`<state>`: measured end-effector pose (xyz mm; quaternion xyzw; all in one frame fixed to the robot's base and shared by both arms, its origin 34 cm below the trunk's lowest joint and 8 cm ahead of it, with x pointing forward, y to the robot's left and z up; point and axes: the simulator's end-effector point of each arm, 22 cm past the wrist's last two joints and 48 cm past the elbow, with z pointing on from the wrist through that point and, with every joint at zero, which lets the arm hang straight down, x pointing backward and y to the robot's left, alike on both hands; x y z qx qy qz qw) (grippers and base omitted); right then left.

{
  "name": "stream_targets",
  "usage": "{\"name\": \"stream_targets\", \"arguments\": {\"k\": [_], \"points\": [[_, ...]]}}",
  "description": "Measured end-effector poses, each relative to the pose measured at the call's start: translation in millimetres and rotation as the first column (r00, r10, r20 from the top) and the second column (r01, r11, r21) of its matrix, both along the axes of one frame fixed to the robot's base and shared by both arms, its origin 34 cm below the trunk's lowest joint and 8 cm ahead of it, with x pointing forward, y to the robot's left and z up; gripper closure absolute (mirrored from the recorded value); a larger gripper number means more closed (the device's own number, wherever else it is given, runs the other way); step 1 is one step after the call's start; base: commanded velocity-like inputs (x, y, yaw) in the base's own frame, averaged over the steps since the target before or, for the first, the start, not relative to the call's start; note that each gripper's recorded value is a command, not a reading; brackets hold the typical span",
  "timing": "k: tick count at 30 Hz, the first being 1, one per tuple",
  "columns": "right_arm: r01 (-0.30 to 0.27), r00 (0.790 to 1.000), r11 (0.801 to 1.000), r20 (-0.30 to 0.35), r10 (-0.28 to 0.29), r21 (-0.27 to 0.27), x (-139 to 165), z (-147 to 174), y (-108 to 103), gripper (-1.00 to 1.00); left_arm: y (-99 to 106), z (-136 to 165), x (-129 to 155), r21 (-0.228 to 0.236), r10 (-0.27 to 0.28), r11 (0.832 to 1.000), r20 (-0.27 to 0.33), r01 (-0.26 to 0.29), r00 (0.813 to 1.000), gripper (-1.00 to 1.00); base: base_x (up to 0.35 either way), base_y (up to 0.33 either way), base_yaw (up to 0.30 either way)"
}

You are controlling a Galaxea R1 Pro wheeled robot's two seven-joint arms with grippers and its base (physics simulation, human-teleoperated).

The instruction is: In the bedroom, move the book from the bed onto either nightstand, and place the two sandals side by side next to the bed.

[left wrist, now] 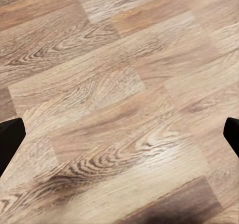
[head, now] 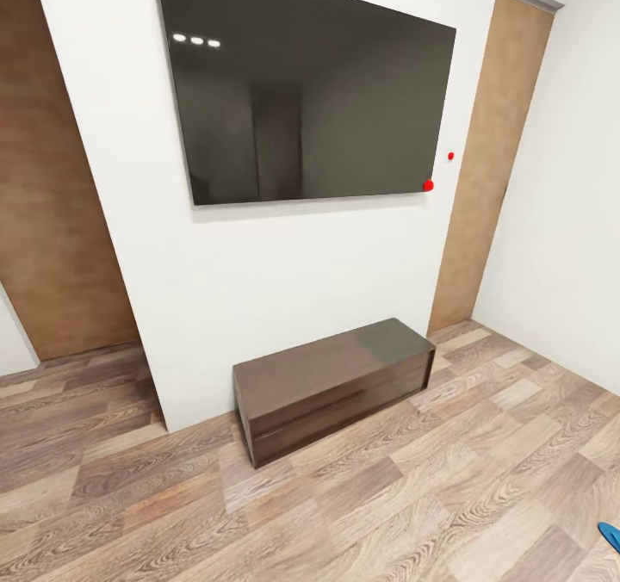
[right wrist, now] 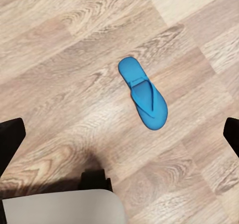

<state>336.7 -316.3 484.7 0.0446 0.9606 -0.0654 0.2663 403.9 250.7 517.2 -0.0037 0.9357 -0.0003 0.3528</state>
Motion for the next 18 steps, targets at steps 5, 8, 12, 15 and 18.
{"name": "stream_targets", "arguments": {"k": [5,8,12,15,18], "points": [[0.007,1.0,1.0,-0.003,-0.007,-0.029,0.7,2.4,-22.2,-1.0,0.0,0.3,0.5,0.0,0.0,1.0,0.001,0.0,1.0,-1.0,0.0,0.0,0.0],[0.098,0.984,0.974,-0.123,-0.125,-0.203,-21.1,27.5,-187.6,-1.0,0.5,0.2,0.3,0.0,-0.001,1.0,0.001,0.001,1.0,-1.0,0.0,0.0,0.0],[0.236,0.927,0.945,-0.239,-0.289,-0.227,-31.8,48.9,-257.3,-1.0,0.7,0.3,0.4,0.0,-0.001,1.0,0.001,0.001,1.0,-1.0,0.0,0.0,0.0],[0.281,0.894,0.937,-0.297,-0.335,-0.209,-33.3,56.2,-270.2,-1.0,0.6,0.5,0.8,0.0,-0.001,1.0,0.002,0.001,1.0,-1.0,0.0,0.0,0.0],[0.271,0.895,0.951,-0.326,-0.305,-0.146,-29.4,54.0,-260.3,-1.0,0.5,0.9,1.2,0.0,-0.002,1.0,0.004,0.002,1.0,-1.0,0.0,0.0,0.0]]}}
